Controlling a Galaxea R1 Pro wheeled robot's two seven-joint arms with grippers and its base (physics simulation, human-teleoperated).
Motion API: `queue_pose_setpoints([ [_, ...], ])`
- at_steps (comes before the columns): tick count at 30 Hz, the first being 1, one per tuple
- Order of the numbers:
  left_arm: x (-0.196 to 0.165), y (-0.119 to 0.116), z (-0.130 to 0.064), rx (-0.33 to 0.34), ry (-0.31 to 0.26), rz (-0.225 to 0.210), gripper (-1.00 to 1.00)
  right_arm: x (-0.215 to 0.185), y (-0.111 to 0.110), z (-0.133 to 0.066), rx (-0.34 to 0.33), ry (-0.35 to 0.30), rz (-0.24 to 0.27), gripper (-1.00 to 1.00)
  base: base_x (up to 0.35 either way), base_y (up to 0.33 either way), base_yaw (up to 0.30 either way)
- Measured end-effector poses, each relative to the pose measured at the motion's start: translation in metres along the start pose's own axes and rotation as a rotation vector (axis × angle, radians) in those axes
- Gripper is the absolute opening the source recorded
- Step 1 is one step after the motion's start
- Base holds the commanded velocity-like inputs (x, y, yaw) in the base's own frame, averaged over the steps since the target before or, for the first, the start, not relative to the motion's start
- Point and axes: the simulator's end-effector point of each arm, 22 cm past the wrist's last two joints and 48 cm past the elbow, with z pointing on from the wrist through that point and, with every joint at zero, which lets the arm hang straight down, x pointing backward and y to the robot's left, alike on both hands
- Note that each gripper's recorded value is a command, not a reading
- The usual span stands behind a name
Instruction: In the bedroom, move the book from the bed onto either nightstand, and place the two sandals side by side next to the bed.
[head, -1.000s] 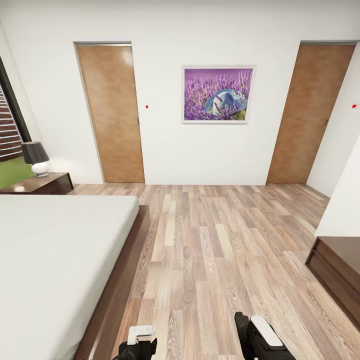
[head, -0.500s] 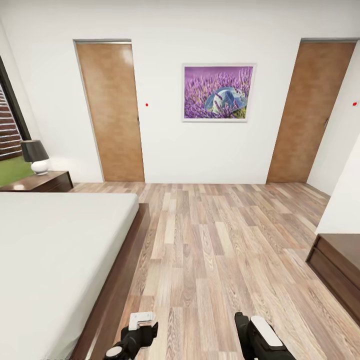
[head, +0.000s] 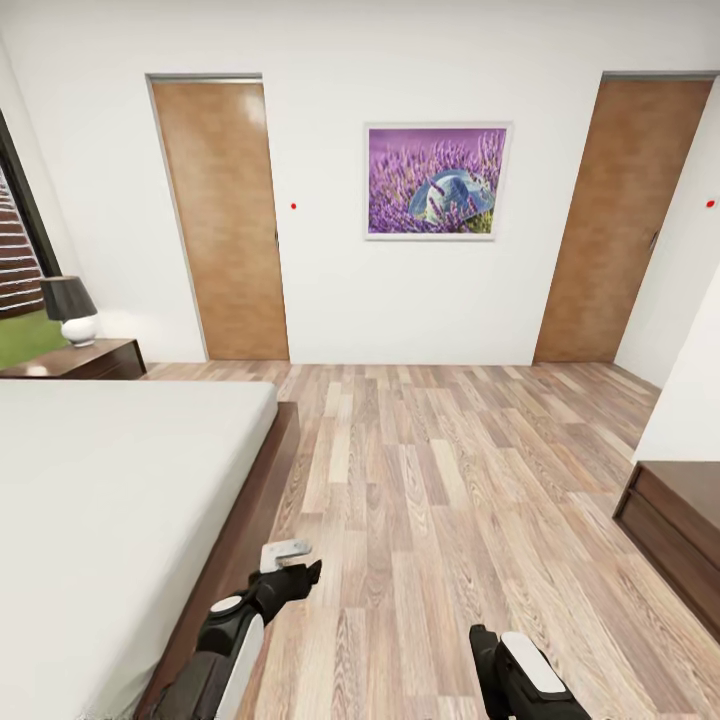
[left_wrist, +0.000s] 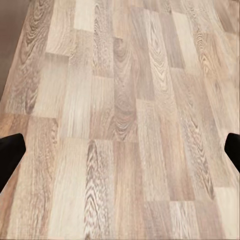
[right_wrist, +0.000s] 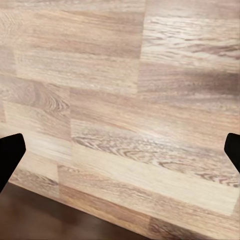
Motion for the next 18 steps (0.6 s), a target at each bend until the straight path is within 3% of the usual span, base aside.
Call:
queue_pose_setpoints([
  [4, 0.003, -0.011, 0.004, 0.030, -0.003, -0.002, 1.00, 0.000, -0.004, 0.007, 0.000, 0.000, 0.000, 1.00, 0.000, 0.000, 0.000],
  [9, 0.024, -0.053, 0.009, 0.111, 0.022, 0.071, 1.00, -0.002, -0.010, 0.016, 0.001, -0.003, 0.001, 1.00, 0.000, 0.000, 0.000],
  [13, 0.063, -0.055, 0.020, 0.117, 0.081, 0.091, 1.00, -0.003, -0.015, 0.023, 0.001, -0.006, 0.001, 1.00, 0.000, 0.000, 0.000],
  [18, 0.079, -0.053, 0.027, 0.118, 0.081, 0.093, 1.00, -0.003, -0.020, 0.032, 0.001, -0.006, 0.001, 1.00, 0.000, 0.000, 0.000],
])
